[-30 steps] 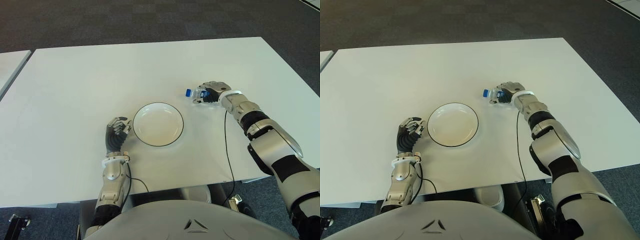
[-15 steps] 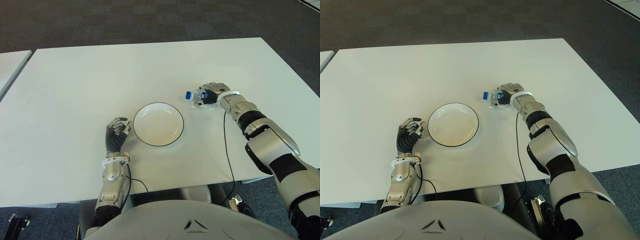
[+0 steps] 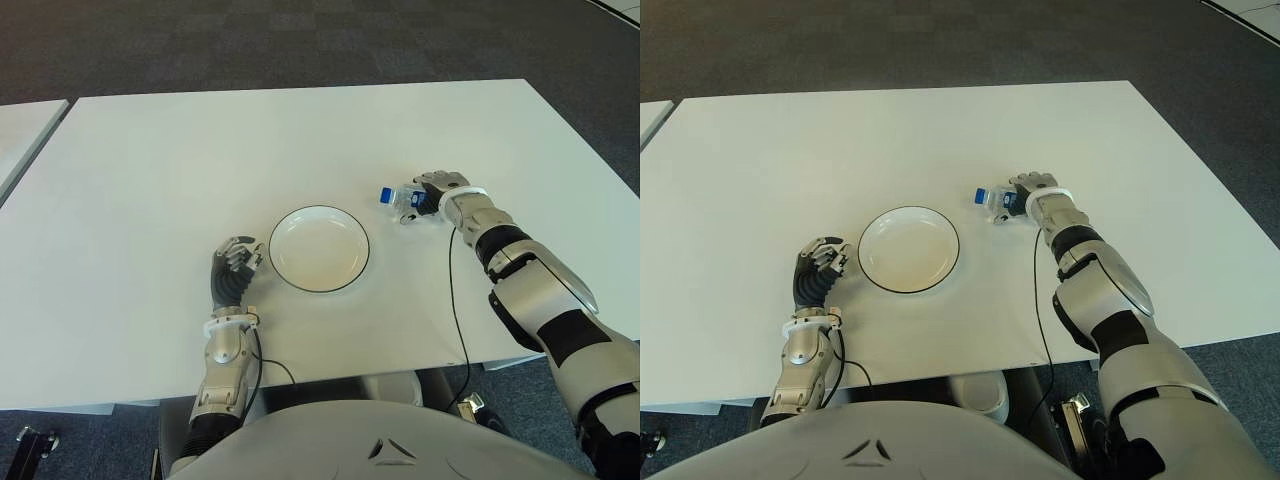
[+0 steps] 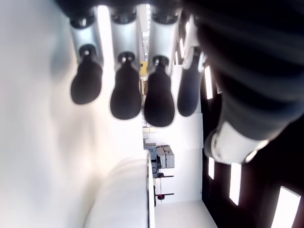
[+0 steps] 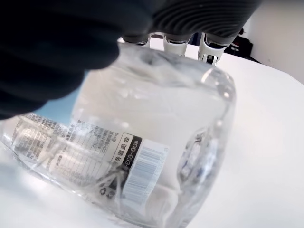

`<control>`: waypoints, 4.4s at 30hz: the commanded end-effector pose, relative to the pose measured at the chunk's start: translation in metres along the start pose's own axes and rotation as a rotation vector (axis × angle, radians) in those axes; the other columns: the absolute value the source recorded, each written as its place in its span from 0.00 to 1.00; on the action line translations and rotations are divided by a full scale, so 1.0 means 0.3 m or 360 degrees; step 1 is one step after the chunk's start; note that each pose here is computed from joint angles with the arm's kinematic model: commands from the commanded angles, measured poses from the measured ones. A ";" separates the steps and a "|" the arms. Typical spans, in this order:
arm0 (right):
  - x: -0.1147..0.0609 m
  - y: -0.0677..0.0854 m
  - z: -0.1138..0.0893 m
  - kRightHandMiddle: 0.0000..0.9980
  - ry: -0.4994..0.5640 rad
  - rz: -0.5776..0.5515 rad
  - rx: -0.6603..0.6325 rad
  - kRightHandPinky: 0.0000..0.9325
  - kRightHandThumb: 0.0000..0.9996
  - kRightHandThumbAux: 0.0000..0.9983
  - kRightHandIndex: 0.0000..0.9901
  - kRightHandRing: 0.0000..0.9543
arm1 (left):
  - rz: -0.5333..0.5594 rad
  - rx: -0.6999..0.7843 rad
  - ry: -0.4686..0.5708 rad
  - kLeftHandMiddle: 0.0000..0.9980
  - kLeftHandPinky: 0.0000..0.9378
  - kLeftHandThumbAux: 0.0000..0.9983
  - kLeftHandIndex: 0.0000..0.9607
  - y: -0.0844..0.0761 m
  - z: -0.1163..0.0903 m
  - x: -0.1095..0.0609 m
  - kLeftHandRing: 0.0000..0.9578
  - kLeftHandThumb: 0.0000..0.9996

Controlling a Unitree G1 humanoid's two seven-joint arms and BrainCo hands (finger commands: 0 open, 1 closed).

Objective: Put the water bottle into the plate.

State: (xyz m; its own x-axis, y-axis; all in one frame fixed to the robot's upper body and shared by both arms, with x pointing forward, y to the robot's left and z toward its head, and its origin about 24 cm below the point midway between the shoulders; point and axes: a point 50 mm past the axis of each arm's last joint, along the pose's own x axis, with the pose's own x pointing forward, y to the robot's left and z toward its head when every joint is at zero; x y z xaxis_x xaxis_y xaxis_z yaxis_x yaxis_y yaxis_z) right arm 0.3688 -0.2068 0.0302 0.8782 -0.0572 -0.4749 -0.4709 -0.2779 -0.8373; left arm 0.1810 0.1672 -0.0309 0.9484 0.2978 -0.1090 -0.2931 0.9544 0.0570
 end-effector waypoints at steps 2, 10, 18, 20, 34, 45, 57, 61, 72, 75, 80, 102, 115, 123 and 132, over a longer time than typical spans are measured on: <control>-0.018 0.173 0.024 0.00 0.0040 0.0282 -0.0079 0.02 0.60 0.50 0.00 0.00 | 0.0004 0.0030 0.0101 0.74 0.78 0.72 0.45 0.016 -0.040 -0.023 0.78 0.70; -0.024 0.206 0.031 0.05 0.0071 0.0245 -0.0128 0.20 0.58 0.58 0.03 0.07 | 0.0018 0.0037 0.0099 0.75 0.79 0.72 0.45 0.022 -0.037 -0.023 0.79 0.70; -0.029 0.226 0.024 0.18 0.0091 0.0227 -0.0087 0.31 0.60 0.67 0.29 0.19 | 0.0033 0.0045 0.0097 0.75 0.77 0.72 0.45 0.026 -0.033 -0.024 0.78 0.70; -0.030 0.228 0.024 0.26 0.0092 0.0218 -0.0081 0.40 0.66 0.70 0.37 0.28 | 0.0036 0.0047 0.0099 0.74 0.77 0.72 0.45 0.027 -0.033 -0.024 0.78 0.70; -0.027 0.212 0.047 0.70 0.0058 0.0056 -0.0050 0.85 0.69 0.73 0.44 0.78 | 0.0063 0.0027 0.0118 0.74 0.77 0.72 0.45 0.036 -0.036 -0.019 0.77 0.70; -0.026 0.203 0.056 0.77 0.0033 -0.0009 0.0032 0.88 0.69 0.73 0.44 0.82 | 0.0101 0.0007 0.0146 0.72 0.75 0.72 0.45 0.038 -0.036 -0.015 0.74 0.71; -0.027 0.177 0.063 0.84 0.0021 -0.0236 0.0204 0.89 0.69 0.73 0.44 0.87 | 0.0093 0.0005 0.0146 0.72 0.75 0.72 0.45 0.035 -0.032 -0.013 0.75 0.71; -0.021 0.126 0.070 0.85 0.0006 -0.0362 0.0291 0.89 0.69 0.73 0.44 0.87 | 0.0095 0.0008 0.0147 0.72 0.75 0.72 0.45 0.038 -0.034 -0.011 0.75 0.71; -0.030 -0.024 0.121 0.85 -0.0196 -0.0809 0.0577 0.89 0.70 0.73 0.44 0.88 | 0.0109 0.0019 0.0146 0.73 0.76 0.72 0.45 0.041 -0.038 -0.008 0.75 0.70; -0.037 -0.039 0.129 0.85 -0.0248 -0.0893 0.0618 0.89 0.70 0.73 0.44 0.88 | 0.0108 0.0018 0.0150 0.73 0.77 0.72 0.45 0.042 -0.038 -0.007 0.75 0.70; -0.050 -0.066 0.148 0.85 -0.0333 -0.1011 0.0673 0.90 0.70 0.73 0.44 0.88 | 0.0107 0.0012 0.0152 0.72 0.76 0.72 0.45 0.045 -0.037 -0.005 0.75 0.70; -0.229 -0.193 0.329 0.82 -0.0991 -0.1405 0.0730 0.90 0.71 0.73 0.44 0.87 | 0.0124 0.0006 0.0167 0.72 0.76 0.72 0.45 0.054 -0.021 -0.008 0.75 0.71; -0.288 -0.116 0.435 0.85 -0.1365 -0.1244 0.0559 0.92 0.71 0.72 0.44 0.88 | 0.0127 0.0009 0.0170 0.72 0.75 0.72 0.45 0.054 -0.021 -0.010 0.74 0.71; -0.292 -0.044 0.476 0.88 -0.1548 -0.1139 0.0254 0.96 0.71 0.72 0.44 0.91 | 0.0122 0.0009 0.0173 0.72 0.77 0.72 0.45 0.054 -0.022 -0.011 0.75 0.71; -0.280 -0.029 0.478 0.90 -0.1678 -0.0806 -0.0211 0.97 0.71 0.72 0.44 0.94 | 0.0122 0.0014 0.0165 0.73 0.80 0.72 0.45 0.057 -0.023 -0.011 0.77 0.71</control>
State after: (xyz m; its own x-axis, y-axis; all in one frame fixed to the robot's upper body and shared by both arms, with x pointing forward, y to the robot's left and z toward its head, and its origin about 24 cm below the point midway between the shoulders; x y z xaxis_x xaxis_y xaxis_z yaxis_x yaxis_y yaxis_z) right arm 0.2823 -0.0620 0.0335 0.4492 0.8892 -0.0869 -0.0285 -0.0830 -0.9961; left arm 0.1807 0.1842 -0.0250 0.9169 0.3744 -0.1381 -0.3696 0.9272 0.0603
